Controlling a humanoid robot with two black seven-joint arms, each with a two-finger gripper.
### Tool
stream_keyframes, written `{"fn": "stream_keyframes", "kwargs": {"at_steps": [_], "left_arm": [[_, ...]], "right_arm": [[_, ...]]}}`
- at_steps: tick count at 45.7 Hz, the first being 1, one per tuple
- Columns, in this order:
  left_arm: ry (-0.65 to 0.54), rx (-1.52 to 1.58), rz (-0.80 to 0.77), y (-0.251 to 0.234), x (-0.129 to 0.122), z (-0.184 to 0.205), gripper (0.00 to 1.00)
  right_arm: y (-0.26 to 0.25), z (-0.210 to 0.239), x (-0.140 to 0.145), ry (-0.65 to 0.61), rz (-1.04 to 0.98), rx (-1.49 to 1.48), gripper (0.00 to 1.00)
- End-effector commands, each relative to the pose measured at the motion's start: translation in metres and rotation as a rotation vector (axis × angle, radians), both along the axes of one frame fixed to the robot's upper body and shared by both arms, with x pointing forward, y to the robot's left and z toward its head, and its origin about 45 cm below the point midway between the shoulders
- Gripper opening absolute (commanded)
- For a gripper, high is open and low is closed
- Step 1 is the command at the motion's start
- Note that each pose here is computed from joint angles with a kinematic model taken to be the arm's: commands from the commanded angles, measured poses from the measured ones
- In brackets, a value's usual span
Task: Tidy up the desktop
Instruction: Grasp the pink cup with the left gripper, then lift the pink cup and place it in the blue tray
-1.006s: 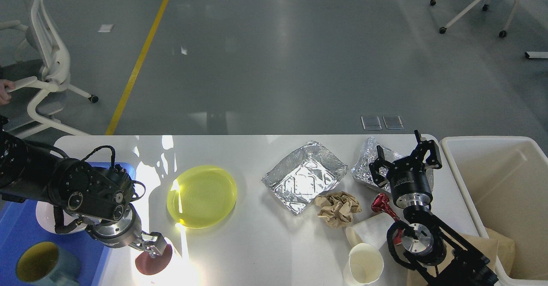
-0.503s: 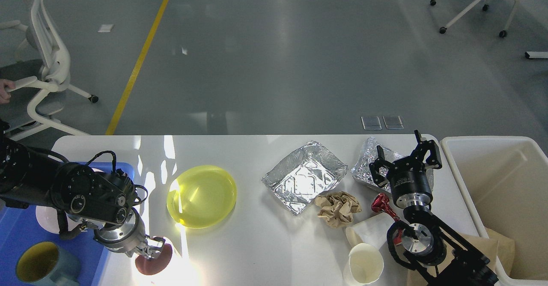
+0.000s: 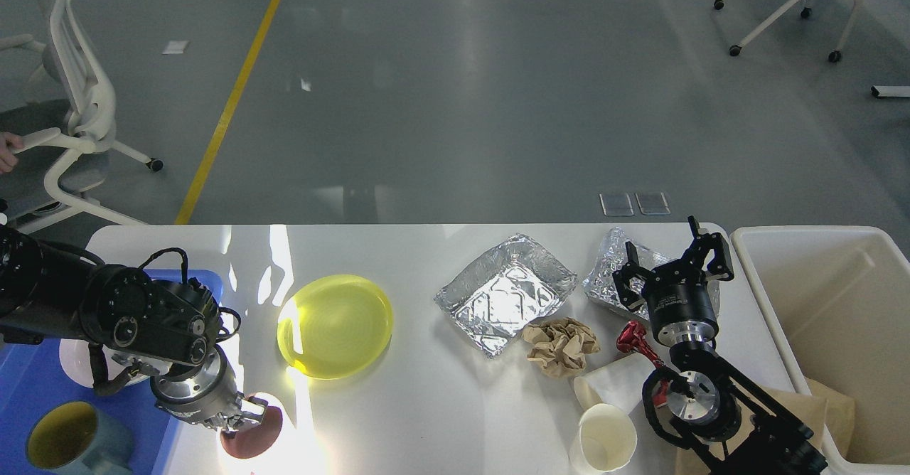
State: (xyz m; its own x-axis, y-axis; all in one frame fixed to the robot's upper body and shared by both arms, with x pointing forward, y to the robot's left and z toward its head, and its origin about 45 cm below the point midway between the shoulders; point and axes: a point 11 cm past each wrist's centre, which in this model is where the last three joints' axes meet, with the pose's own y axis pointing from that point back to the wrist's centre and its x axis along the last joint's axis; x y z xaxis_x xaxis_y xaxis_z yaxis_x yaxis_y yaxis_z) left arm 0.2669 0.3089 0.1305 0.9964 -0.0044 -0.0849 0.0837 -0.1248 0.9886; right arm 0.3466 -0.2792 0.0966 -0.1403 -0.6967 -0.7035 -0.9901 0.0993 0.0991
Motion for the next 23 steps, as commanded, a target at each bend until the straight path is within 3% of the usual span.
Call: {"fn": "stream_keyframes", "kwargs": {"at_steps": [1, 11, 23], "left_arm": [[0.011, -0.005, 0.02, -0.001, 0.001, 0.003, 0.0], [0.025, -0.006, 0.027, -0.003, 0.011, 0.023, 0.0], [0.089, -0.039, 0.051, -0.019, 0.041, 0.131, 0.0]], "right_arm": [[0.0, 0.0, 0.0, -0.001, 0.0, 0.0, 1.0], [0.0, 0.0, 0.0, 0.001, 0.0, 0.0, 1.0], [0.0, 0.0, 0.0, -0.001, 0.0, 0.0, 1.0]]}}
